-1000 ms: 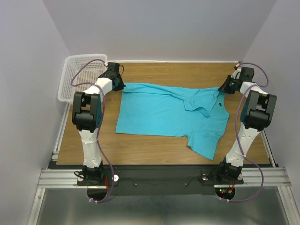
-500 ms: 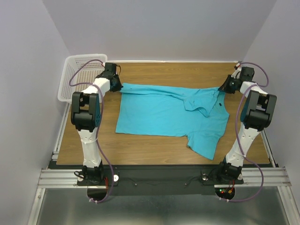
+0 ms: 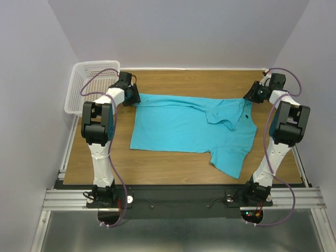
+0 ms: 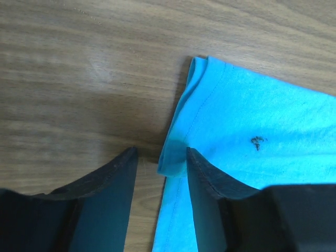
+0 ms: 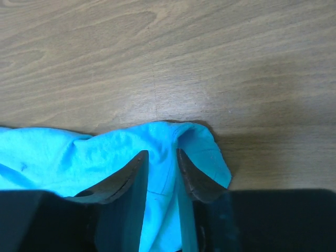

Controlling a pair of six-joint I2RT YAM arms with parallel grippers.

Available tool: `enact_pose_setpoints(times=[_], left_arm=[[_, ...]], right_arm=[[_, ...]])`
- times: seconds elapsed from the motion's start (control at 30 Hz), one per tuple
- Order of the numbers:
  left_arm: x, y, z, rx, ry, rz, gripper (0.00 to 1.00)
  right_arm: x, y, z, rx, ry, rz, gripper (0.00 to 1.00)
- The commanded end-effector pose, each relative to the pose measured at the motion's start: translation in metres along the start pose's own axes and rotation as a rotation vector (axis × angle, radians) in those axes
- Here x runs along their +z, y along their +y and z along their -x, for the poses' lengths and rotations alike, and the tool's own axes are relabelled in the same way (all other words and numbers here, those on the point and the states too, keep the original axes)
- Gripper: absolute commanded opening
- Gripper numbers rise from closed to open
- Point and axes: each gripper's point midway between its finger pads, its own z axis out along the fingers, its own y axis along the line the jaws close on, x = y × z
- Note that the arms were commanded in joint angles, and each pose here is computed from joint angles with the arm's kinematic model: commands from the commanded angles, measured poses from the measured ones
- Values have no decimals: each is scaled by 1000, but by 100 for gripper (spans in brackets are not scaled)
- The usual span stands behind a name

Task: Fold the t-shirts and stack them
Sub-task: Fold the tshirt

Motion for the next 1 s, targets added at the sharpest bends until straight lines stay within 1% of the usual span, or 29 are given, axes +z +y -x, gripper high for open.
enact_pose_setpoints(times=[0.0,0.03,0.07,0.1,0.13,0.2,0.23,0.3,0.37,0.43,0.47,0.5,0.53,0.57,0.6,0.63,0.67,0.7,0.73,0.77,0.93,0.97], left_arm=[[-45,-18,56,22,-164,-60,59],[-50,-20,61,25,-179,-69,60],[-61,-23,69,28,-206,-82,61],[-66,-26,76,34,-229,-92,61],[-70,-28,79,38,-240,-101,61],[-77,-34,89,51,-268,-125,62],[-78,-36,89,64,-266,-141,62],[-74,-42,90,72,-259,-166,62],[-66,-46,87,77,-243,-192,62],[-62,-55,88,82,-240,-237,62],[-54,-55,85,80,-229,-241,62],[-52,-58,88,79,-234,-249,62],[-45,-60,84,81,-218,-263,61],[-44,-62,86,83,-219,-274,61],[-41,-64,85,85,-214,-283,62],[-37,-64,83,84,-207,-289,61],[-36,-65,85,84,-212,-292,61],[-35,-66,85,85,-215,-293,62],[-33,-66,85,87,-213,-295,62],[-32,-66,84,87,-211,-296,62],[-27,-63,77,84,-197,-290,62],[-29,-63,77,83,-199,-289,62]], right_arm=[[-21,16,35,-90,-96,39,38],[-26,18,38,-102,-105,38,44],[-30,18,34,-109,-99,34,47],[-40,24,42,-141,-122,32,48],[-45,24,40,-148,-116,27,54],[-53,27,36,-197,-110,23,56],[-62,31,37,-214,-112,25,61],[-72,36,30,-273,-99,43,62],[-79,43,14,-314,-55,84,62],[-83,47,-8,-392,-12,136,62],[-90,61,-21,-412,20,222,62],[-94,65,-29,-486,34,267,62],[-103,81,-56,-468,99,387,62],[-106,89,-69,-610,112,475,62],[-111,97,-85,-638,151,534,62],[-118,103,-106,-640,219,570,62],[-117,113,-119,-737,241,608,62],[-118,109,-124,-733,263,594,62],[-114,112,-134,-796,288,594,62],[-112,114,-136,-823,296,596,62],[-90,124,-135,-895,329,575,62],[-83,121,-134,-918,338,545,62]])
